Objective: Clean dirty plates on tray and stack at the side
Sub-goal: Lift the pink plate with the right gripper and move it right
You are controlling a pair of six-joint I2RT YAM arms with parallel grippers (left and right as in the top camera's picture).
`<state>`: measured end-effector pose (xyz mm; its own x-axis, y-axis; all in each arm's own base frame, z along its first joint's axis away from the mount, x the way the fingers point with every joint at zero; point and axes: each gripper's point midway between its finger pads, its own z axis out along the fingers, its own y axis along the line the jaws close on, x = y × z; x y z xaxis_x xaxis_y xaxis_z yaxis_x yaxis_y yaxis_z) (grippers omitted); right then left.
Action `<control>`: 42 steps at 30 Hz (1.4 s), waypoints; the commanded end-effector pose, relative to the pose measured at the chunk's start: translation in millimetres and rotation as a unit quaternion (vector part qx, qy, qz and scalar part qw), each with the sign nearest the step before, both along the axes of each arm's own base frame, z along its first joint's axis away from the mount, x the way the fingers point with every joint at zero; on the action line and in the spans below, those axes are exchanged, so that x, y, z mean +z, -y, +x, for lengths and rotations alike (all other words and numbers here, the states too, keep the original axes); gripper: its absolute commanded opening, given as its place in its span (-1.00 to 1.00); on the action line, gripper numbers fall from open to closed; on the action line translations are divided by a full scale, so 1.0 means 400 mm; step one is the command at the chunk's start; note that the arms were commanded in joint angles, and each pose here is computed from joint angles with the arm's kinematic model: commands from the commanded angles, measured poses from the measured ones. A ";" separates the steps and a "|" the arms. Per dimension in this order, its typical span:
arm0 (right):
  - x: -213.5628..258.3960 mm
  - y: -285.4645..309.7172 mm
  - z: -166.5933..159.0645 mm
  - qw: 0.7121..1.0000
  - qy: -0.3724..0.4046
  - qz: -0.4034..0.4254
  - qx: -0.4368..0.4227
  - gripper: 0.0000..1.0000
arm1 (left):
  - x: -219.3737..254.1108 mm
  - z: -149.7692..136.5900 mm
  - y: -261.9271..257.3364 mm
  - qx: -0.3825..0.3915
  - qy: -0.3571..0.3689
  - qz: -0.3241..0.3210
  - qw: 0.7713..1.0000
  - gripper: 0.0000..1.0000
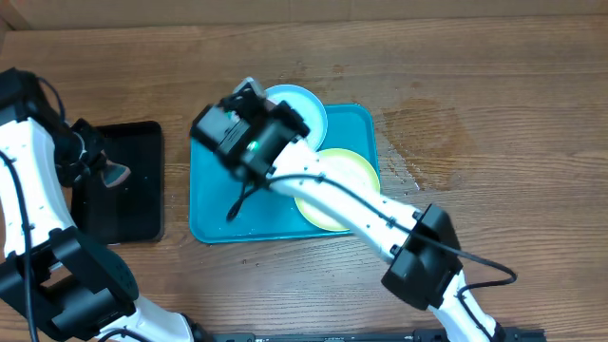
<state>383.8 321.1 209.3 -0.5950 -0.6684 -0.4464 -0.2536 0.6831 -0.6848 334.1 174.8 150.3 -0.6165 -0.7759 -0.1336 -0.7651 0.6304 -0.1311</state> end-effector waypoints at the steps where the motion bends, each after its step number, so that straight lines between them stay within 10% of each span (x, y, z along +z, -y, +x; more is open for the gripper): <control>1: 0.168 -0.010 -0.023 0.990 0.126 -0.058 0.002 -0.93 | 0.009 -0.009 -0.019 -0.008 0.008 0.009 1.000 -0.92; 14: 0.220 -0.100 -0.093 0.980 0.173 -0.081 0.044 -0.93 | 0.008 -0.020 -0.036 -0.001 0.000 0.020 1.000 -0.92; 22: -0.037 -0.220 -0.123 0.969 -0.134 0.127 0.165 -0.92 | 0.008 -0.020 -0.034 -0.001 0.000 0.020 1.000 -0.92; 27: 0.096 -0.005 -0.037 0.999 0.014 0.044 0.009 -0.92 | 0.008 -0.019 -0.029 -0.003 0.002 0.014 1.000 -0.92; 32: 0.075 0.045 -0.003 0.997 -0.028 0.078 -0.011 -0.93 | 0.009 -0.016 -0.024 -0.004 0.005 0.008 1.000 -0.92; 42: -0.069 0.376 0.100 0.878 -0.299 0.336 -0.160 -0.92 | 0.008 -0.016 -0.019 -0.005 0.006 0.003 1.000 -0.91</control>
<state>420.2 209.5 159.8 -0.9151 -0.3101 -0.2576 -0.2762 0.9477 -0.1598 329.2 183.4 148.9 -0.6120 -0.7790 -0.1364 -0.7698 0.6263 -0.1231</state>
